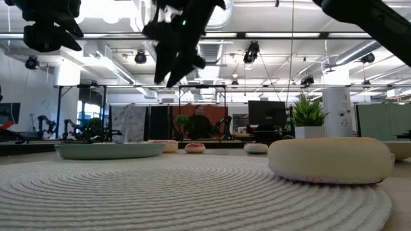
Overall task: Pick & Place donuts
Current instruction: Put the small orange donut on the blue plate
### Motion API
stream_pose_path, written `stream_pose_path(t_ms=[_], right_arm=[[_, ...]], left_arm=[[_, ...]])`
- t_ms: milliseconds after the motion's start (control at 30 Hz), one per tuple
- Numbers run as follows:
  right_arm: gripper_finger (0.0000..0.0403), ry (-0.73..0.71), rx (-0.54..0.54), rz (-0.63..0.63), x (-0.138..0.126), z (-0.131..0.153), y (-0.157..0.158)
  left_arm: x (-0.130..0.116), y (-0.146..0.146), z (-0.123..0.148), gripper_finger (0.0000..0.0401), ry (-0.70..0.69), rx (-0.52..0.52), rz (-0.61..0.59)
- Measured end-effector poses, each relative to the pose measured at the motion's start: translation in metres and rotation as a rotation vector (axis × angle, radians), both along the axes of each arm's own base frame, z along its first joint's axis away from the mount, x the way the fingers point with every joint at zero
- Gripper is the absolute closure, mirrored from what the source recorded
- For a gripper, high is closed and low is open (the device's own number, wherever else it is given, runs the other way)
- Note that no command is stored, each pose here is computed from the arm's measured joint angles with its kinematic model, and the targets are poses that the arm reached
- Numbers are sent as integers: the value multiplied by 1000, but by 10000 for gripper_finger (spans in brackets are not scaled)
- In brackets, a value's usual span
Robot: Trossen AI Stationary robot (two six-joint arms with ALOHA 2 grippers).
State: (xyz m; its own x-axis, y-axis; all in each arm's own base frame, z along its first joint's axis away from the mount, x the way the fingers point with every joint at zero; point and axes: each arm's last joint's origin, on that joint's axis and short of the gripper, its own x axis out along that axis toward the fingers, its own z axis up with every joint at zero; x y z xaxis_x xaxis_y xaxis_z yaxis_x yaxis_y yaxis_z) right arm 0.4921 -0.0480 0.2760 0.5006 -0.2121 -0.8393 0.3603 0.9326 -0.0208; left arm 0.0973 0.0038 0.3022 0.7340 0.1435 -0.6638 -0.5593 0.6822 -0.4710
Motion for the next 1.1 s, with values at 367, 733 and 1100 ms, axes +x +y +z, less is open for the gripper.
stream_pose_path(t_ms=[367, 733, 1100], right_arm=[[186, 13, -73, -4, -22, 30, -19], [186, 203, -29, -52, -47, 6, -38], [187, 231, -5, -90, -84, -16, -32]], left_arm=[[1, 0, 0, 272, 2, -1, 0], [1, 0, 0, 272, -1, -1, 1], [1, 0, 0, 272, 0, -1, 1]])
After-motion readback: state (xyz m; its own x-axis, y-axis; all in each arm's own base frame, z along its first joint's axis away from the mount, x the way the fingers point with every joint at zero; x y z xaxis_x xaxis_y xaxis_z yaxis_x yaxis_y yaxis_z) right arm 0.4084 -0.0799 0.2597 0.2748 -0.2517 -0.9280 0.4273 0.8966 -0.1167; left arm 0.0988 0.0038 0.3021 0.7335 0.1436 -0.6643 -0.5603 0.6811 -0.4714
